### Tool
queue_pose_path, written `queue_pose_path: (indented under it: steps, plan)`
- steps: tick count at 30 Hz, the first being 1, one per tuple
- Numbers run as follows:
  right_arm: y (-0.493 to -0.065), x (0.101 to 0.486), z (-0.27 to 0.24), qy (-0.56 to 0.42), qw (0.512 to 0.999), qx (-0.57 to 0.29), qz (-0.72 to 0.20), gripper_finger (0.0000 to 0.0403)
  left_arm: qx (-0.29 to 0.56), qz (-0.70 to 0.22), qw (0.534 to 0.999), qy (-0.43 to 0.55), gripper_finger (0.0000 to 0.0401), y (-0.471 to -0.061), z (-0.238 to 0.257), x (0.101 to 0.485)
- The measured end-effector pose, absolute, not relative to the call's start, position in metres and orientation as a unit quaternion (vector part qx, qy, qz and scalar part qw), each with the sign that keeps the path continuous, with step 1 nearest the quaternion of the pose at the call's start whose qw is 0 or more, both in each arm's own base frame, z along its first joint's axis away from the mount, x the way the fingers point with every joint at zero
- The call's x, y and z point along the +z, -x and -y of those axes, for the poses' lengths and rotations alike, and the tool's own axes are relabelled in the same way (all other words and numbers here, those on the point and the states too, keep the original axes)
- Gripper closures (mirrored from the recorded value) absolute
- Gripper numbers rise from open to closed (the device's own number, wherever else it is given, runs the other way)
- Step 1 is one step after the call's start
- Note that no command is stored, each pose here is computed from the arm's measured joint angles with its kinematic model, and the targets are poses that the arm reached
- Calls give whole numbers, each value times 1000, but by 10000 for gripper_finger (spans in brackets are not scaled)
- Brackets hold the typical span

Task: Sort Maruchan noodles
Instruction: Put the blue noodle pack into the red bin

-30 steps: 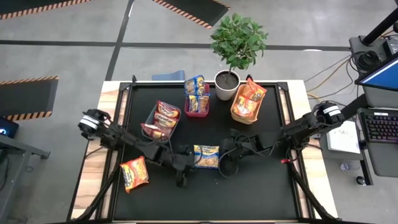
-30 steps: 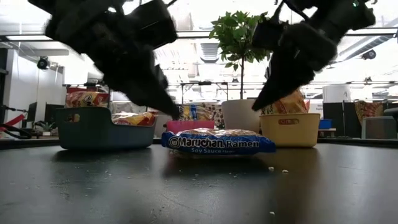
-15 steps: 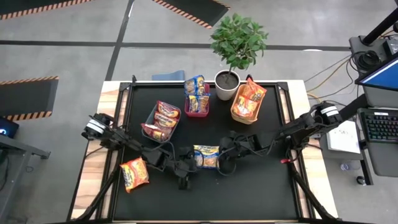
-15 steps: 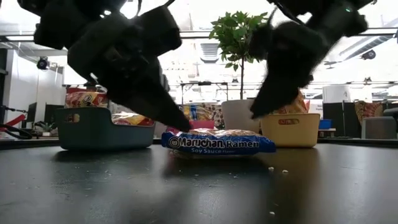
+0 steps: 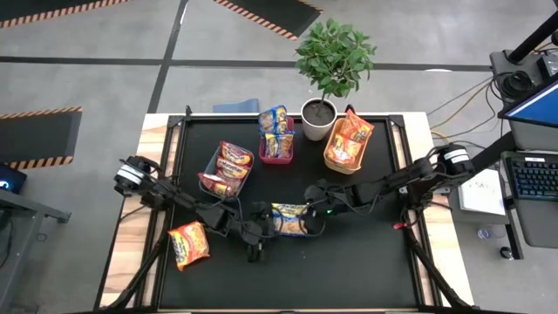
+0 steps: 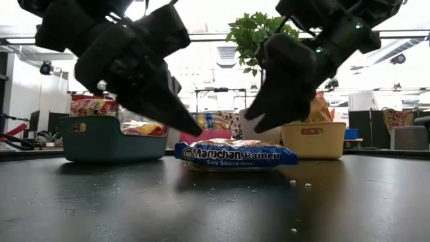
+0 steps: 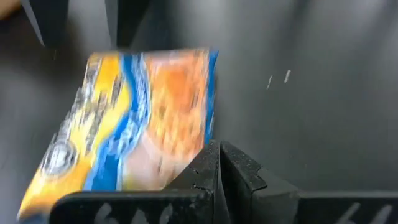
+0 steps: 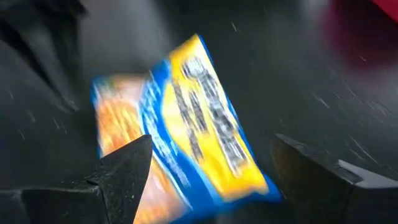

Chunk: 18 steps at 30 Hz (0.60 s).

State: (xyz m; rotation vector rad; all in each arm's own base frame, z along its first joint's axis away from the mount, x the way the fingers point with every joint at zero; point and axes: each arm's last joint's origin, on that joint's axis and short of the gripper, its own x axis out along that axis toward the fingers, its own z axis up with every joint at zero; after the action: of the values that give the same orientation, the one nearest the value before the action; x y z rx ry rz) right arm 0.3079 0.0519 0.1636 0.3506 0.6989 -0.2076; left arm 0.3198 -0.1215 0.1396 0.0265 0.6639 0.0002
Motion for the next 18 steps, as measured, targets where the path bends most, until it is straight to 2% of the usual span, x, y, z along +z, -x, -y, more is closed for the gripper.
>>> queue_pose_path:
  steps: [9,18]
  plan:
    - [-302,165,-47,-166,917,-103,-348,92,3,-316,949,-18,401,-325,119,131]
    - [-303,160,-28,-202,906,-119,-353,92,7,-339,941,-15,401,-324,116,115]
